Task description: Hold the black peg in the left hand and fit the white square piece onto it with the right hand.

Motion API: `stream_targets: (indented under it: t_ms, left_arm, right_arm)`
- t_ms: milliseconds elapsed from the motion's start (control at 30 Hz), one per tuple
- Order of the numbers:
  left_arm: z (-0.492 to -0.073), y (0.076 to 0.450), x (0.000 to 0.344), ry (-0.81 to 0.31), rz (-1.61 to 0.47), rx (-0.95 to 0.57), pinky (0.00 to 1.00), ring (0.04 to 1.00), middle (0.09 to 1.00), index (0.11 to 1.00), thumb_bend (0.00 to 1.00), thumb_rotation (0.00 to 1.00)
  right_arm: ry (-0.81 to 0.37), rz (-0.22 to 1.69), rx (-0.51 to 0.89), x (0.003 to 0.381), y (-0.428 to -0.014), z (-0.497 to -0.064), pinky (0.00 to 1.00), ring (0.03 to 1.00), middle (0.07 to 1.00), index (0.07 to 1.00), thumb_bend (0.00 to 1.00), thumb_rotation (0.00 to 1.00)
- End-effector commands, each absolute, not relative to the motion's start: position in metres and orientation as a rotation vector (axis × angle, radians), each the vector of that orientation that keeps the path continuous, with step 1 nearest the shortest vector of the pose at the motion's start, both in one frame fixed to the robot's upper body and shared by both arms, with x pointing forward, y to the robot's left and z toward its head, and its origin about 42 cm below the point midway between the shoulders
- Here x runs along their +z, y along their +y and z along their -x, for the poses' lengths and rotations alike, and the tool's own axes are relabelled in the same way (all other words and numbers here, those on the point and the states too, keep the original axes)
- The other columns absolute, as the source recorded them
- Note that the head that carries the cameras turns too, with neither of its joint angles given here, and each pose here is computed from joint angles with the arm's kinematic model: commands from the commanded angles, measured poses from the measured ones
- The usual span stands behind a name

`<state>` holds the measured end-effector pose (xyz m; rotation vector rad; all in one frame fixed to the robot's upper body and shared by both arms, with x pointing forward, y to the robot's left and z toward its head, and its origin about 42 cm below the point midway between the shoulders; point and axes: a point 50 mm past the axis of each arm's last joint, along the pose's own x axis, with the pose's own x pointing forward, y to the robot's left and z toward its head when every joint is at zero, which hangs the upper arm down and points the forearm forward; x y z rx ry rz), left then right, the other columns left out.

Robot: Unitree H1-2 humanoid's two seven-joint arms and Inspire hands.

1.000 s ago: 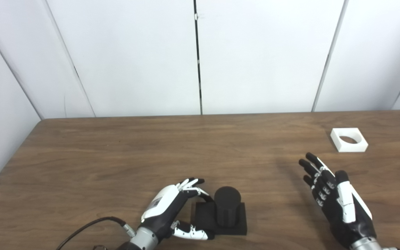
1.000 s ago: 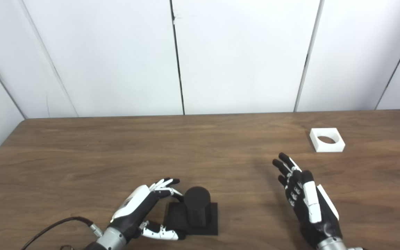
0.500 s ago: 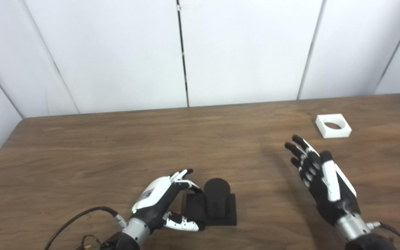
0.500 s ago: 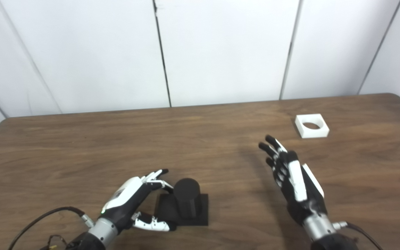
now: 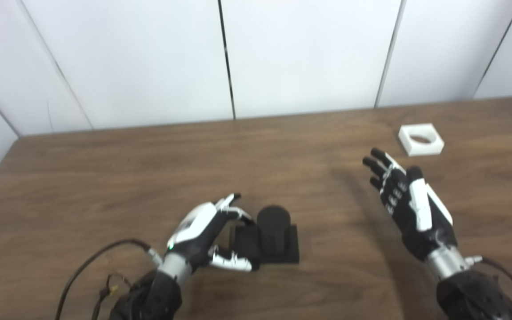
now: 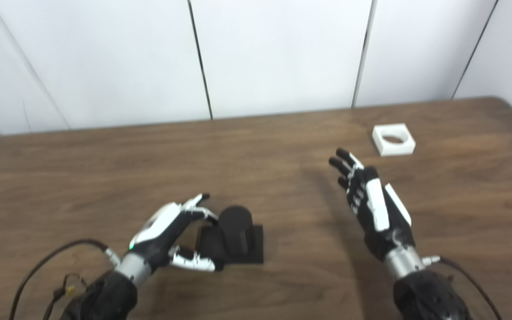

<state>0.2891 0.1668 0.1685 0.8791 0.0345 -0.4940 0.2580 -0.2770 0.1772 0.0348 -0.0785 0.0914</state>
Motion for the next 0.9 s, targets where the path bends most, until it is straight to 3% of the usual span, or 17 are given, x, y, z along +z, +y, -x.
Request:
stream_targets:
  t_ms: [0, 867]
  left_arm:
    - [-0.288, 0.177, 0.153, 0.162, -0.913, -0.498, 1.00, 1.000, 0.992, 0.492, 0.49, 0.06]
    - [-0.278, 0.174, 0.147, 0.171, -0.862, -0.414, 1.00, 1.000, 0.976, 0.492, 0.49, 0.07]
  right_arm:
    - [-0.163, -0.027, 0.104, 0.198, -0.277, -0.265, 1.00, 1.000, 0.911, 0.936, 0.67, 1.00]
    - [-0.162, -0.043, 0.114, 0.196, -0.287, -0.268, 1.00, 1.000, 0.913, 0.929, 0.68, 1.00]
